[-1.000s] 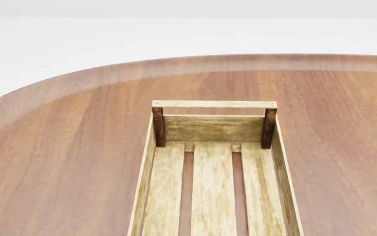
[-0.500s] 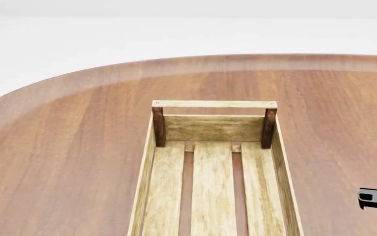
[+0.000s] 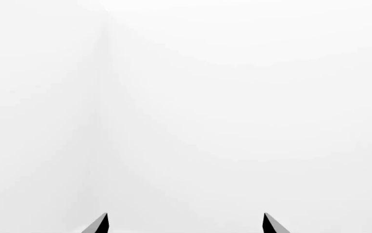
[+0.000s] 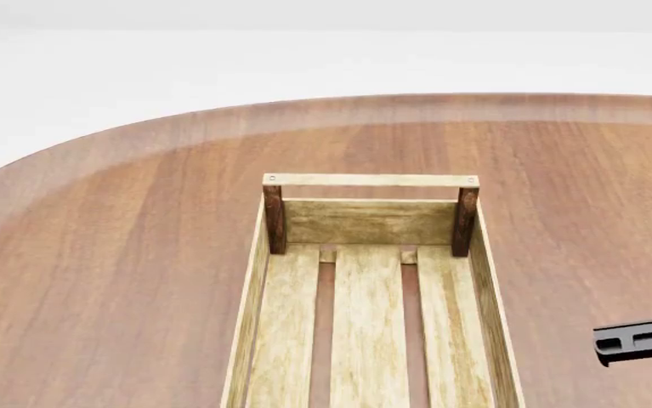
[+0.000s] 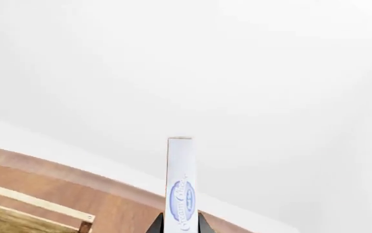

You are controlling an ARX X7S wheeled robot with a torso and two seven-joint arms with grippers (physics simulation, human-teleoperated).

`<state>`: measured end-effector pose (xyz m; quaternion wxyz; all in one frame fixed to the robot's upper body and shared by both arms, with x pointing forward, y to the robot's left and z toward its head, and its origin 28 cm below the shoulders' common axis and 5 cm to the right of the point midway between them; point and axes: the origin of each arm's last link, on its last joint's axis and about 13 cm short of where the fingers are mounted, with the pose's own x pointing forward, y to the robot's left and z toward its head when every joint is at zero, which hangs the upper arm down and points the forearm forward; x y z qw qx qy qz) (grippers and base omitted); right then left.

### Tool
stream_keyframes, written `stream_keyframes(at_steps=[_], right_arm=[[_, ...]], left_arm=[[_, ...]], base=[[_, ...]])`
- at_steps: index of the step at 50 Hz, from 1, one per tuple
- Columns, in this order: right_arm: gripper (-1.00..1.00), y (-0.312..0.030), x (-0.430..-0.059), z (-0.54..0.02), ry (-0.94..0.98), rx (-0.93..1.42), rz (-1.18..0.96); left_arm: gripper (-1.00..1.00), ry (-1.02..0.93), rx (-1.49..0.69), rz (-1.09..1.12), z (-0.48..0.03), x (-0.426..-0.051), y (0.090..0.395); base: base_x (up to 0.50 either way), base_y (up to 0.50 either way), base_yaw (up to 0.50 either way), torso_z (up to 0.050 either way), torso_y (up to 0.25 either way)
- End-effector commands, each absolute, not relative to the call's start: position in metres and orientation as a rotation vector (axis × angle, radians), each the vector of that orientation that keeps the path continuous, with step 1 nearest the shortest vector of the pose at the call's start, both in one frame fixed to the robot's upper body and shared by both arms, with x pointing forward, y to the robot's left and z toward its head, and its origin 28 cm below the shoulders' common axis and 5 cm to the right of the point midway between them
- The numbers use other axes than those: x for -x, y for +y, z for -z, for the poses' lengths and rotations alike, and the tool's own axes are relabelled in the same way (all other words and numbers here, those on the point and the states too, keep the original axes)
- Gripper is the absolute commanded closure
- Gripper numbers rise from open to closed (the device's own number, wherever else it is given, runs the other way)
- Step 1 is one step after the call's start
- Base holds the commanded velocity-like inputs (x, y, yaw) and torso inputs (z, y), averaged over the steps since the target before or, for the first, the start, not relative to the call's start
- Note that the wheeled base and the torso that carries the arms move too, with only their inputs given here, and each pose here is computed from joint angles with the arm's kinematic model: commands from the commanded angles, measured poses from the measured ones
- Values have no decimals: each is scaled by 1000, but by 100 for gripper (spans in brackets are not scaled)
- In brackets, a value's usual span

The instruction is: Pick up the cream cheese and put it in the tray.

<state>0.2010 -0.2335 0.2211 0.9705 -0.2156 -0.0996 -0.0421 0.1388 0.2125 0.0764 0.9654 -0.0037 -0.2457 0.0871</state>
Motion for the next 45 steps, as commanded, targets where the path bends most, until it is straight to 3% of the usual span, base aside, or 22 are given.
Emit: stream_keyframes(at_steps=[1,45], right_arm=[[100,-236,-200,-232,-221,474,-33],[100,-209,-223,-256,-70,344,-452]], left_arm=[[-100,-494,6,-176,-76,-139,212],[-100,-497,6,-178,-76,-139,213]], base=[[0,0,0,0,0],[0,0,0,0,0]])
